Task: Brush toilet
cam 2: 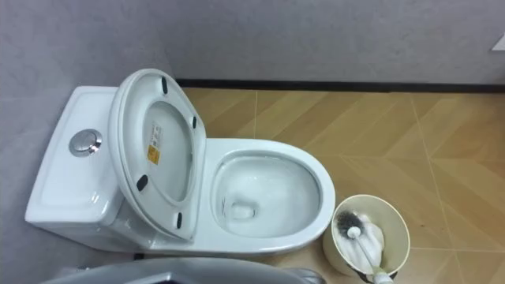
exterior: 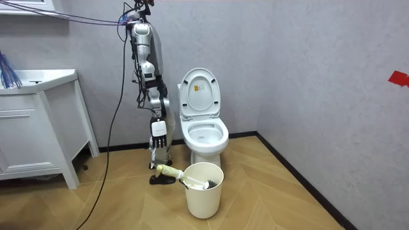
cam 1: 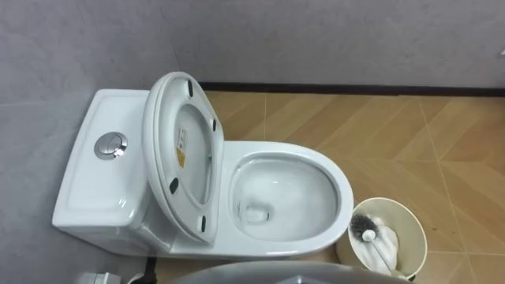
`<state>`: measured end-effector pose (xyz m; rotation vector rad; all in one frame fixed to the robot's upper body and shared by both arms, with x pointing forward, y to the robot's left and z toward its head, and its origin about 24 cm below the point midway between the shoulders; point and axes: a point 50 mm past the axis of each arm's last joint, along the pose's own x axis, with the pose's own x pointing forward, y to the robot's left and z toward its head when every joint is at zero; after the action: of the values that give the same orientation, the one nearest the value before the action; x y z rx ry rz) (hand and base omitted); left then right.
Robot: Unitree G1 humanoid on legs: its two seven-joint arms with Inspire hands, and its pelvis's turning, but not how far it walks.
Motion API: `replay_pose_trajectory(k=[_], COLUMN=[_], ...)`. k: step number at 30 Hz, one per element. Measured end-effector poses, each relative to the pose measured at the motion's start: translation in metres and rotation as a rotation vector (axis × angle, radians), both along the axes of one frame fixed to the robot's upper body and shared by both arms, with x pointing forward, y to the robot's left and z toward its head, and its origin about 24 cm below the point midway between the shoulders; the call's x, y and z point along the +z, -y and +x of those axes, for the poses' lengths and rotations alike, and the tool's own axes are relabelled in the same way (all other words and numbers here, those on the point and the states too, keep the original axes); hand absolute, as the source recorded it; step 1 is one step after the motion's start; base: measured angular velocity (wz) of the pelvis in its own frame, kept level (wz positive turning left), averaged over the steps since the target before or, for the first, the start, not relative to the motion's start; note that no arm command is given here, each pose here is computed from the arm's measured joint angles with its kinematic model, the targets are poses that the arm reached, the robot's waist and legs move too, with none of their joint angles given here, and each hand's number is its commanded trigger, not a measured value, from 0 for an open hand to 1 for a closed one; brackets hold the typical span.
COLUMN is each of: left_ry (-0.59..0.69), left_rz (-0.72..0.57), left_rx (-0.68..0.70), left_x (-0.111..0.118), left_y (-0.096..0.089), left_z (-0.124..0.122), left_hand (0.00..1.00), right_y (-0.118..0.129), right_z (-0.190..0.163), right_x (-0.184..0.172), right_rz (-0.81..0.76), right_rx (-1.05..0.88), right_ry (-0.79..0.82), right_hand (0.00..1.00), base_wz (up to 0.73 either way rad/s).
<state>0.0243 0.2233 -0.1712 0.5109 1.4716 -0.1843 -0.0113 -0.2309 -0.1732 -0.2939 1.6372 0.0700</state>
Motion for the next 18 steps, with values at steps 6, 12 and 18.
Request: replay_pose_trajectory(k=[6,12,18], left_ry=[-0.003,-0.007,0.031], left_rz=[0.0,0.0,0.019], left_rx=[0.001,0.01,0.015], left_x=[0.0,0.0,0.001], left_y=[0.0,0.0,-0.001], left_z=[-0.003,-0.006,-0.002], left_hand=[0.0,0.0,0.0], right_y=[0.0,0.003,0.006], right_z=[-0.002,0.002,0.024], right_x=[0.0,0.001,0.002], right_rz=[0.003,-0.026,-0.086], right_rx=[-0.005,-0.026,-0.001], right_ry=[-0.019,0.011,0.128], right_hand=[0.0,0.0,0.0], base_wz=[-0.01,-0.05,-0.04])
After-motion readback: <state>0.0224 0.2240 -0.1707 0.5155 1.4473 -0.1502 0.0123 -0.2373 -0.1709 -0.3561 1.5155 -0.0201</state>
